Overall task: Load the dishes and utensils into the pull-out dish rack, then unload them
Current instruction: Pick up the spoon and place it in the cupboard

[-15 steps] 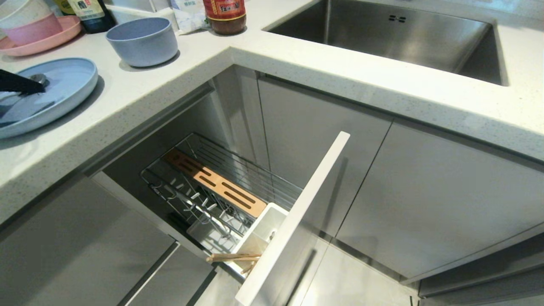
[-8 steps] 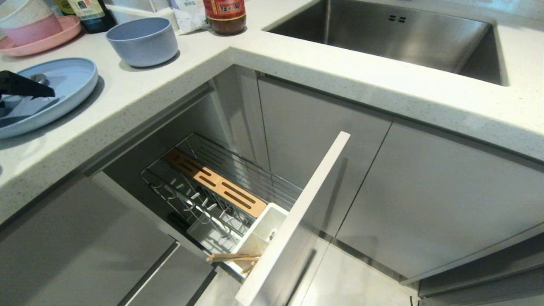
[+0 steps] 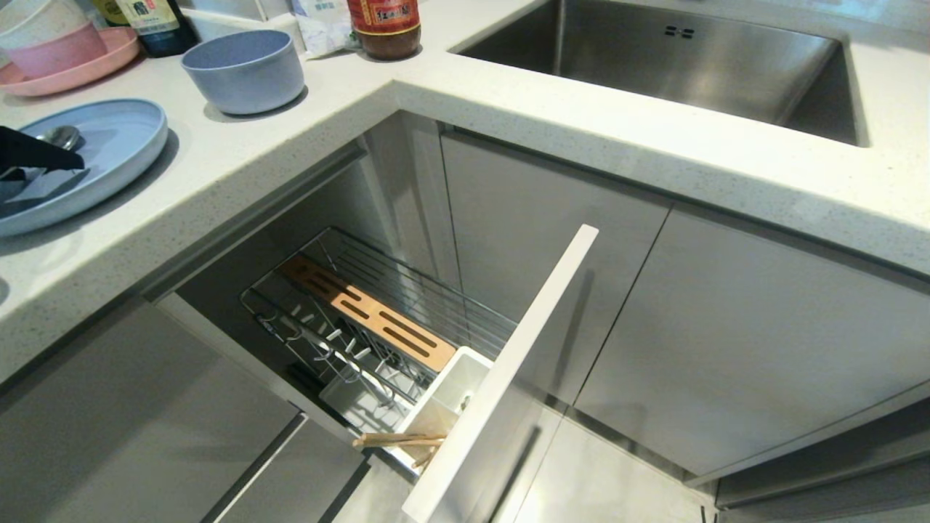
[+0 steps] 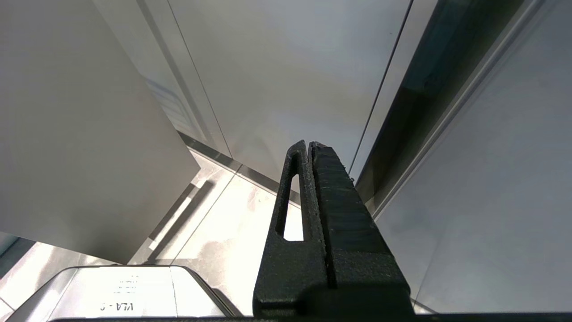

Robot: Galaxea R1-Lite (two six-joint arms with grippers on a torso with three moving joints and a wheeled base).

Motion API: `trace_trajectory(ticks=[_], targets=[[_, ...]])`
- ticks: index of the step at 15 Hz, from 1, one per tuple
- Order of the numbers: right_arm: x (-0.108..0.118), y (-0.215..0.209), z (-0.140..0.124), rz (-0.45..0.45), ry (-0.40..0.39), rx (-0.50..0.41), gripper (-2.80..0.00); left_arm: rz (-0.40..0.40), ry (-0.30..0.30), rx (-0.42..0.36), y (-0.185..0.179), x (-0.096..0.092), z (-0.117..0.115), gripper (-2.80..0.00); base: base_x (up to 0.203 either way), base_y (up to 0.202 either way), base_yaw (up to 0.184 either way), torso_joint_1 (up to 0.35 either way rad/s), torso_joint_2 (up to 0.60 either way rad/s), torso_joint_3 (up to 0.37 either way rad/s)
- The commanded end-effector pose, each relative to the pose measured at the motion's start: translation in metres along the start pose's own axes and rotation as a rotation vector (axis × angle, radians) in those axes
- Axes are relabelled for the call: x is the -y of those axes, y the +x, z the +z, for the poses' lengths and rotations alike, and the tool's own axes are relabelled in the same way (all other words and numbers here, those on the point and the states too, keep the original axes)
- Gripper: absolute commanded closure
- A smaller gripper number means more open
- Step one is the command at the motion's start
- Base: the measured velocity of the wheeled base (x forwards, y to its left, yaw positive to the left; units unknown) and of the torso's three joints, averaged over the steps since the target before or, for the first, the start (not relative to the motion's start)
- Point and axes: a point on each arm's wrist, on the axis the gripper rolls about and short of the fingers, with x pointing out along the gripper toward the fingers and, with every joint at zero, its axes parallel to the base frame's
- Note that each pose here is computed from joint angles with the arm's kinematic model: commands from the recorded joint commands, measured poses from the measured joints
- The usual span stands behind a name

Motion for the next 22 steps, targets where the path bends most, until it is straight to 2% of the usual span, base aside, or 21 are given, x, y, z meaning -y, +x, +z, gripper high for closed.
trace_trajectory(ticks=[1, 11, 14, 15, 17, 18, 19, 20, 22], targets=[[0.000, 0.000, 0.000, 0.000, 0.001, 0.002, 0.00, 0.004, -0.001, -0.006, 0.000, 0.000, -0.001, 0.00, 0.000, 0.000, 0.000, 0.000, 0.00, 0.000], [0.000, 0.000, -0.001, 0.000, -0.001, 0.001, 0.00, -0.004, -0.013, -0.006, -0.003, 0.004, -0.002, 0.00, 0.000, 0.000, 0.000, 0.000, 0.00, 0.000], [0.000, 0.000, 0.000, 0.000, 0.001, 0.002, 0.00, -0.007, -0.136, 0.053, -0.027, 0.013, 0.001, 0.00, 0.000, 0.000, 0.000, 0.000, 0.00, 0.000], [0.000, 0.000, 0.000, 0.000, 0.000, 0.001, 0.00, -0.021, -0.198, 0.076, -0.038, 0.019, 0.002, 0.00, 0.000, 0.000, 0.000, 0.000, 0.00, 0.000], [0.000, 0.000, 0.000, 0.000, 0.000, 0.003, 0.00, -0.074, -0.316, 0.117, -0.061, 0.035, 0.000, 0.00, 0.000, 0.000, 0.000, 0.000, 0.00, 0.000], [0.000, 0.000, 0.000, 0.000, 0.000, 0.003, 0.00, -0.113, -0.358, 0.113, -0.066, 0.043, -0.002, 0.00, 0.000, 0.000, 0.000, 0.000, 0.00, 0.000], [0.000, 0.000, 0.000, 0.000, 0.001, 0.002, 0.00, -0.155, -0.386, 0.113, -0.068, 0.050, -0.003, 0.00, 0.000, 0.000, 0.000, 0.000, 0.00, 0.000], [0.000, 0.000, 0.000, 0.000, 0.001, 0.002, 0.00, -0.187, -0.389, 0.111, -0.070, 0.056, -0.002, 0.00, 0.000, 0.000, 0.000, 0.000, 0.00, 0.000], [0.000, 0.000, 0.000, 0.000, 0.000, 0.002, 0.00, -0.285, -0.357, 0.087, -0.073, 0.072, -0.005, 0.00, 0.000, 0.000, 0.000, 0.000, 0.00, 0.000]])
